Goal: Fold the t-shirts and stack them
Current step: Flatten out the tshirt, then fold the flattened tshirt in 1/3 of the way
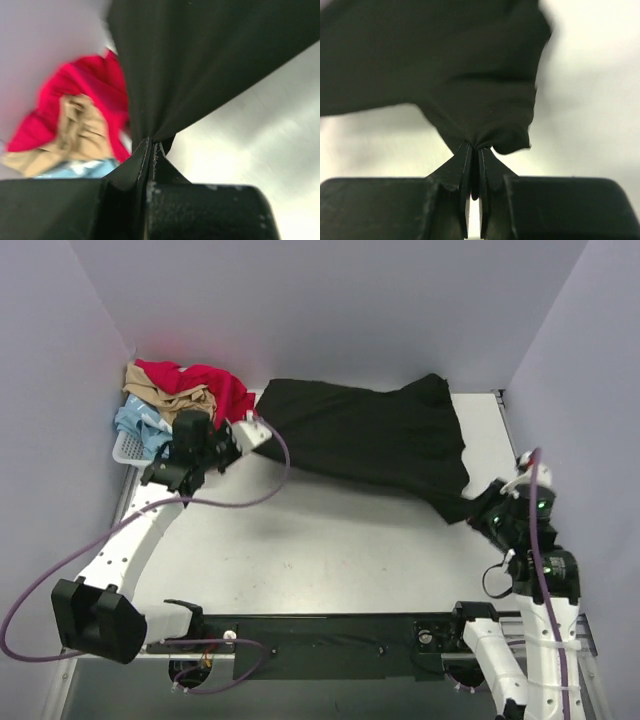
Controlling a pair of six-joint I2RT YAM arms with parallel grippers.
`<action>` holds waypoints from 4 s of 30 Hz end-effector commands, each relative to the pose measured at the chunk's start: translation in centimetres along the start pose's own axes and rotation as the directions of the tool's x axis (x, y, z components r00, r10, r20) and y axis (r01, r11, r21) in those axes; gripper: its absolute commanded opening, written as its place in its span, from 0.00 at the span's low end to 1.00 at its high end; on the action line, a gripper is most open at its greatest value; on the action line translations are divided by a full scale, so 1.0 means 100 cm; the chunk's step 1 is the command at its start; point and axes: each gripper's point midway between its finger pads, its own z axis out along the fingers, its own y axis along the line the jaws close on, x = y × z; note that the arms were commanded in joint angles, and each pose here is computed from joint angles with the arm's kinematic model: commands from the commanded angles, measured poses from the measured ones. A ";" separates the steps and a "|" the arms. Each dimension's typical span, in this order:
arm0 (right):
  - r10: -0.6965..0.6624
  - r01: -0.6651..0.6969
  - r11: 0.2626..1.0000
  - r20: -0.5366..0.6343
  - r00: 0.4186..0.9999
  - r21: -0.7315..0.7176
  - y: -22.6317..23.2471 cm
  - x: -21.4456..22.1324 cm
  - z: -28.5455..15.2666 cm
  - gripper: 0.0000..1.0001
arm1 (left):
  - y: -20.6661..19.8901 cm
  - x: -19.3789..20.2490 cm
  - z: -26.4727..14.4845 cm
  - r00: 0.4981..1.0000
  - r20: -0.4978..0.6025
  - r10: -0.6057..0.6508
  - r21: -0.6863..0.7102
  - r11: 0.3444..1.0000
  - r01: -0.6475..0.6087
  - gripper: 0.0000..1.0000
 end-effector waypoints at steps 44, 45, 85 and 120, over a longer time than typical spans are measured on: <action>-0.424 0.507 0.862 -0.515 0.745 0.024 -0.012 0.105 0.217 0.00 | -0.061 0.159 0.114 0.947 -0.315 -0.065 0.080 0.992 0.095 0.00; -0.426 0.506 0.862 -0.513 0.746 0.021 -0.011 0.103 0.219 0.00 | -0.063 0.161 0.116 0.946 -0.318 -0.066 0.085 0.992 0.098 0.00; -0.020 0.164 0.972 -0.631 0.776 0.171 -0.039 0.153 0.148 0.52 | -0.140 0.173 0.070 0.916 -0.180 0.359 0.481 0.844 -0.236 0.49; 0.304 -0.092 0.911 -0.507 0.806 0.401 -0.118 0.169 0.135 0.54 | -0.186 0.221 0.039 0.905 -0.321 0.278 0.493 0.865 -0.091 0.00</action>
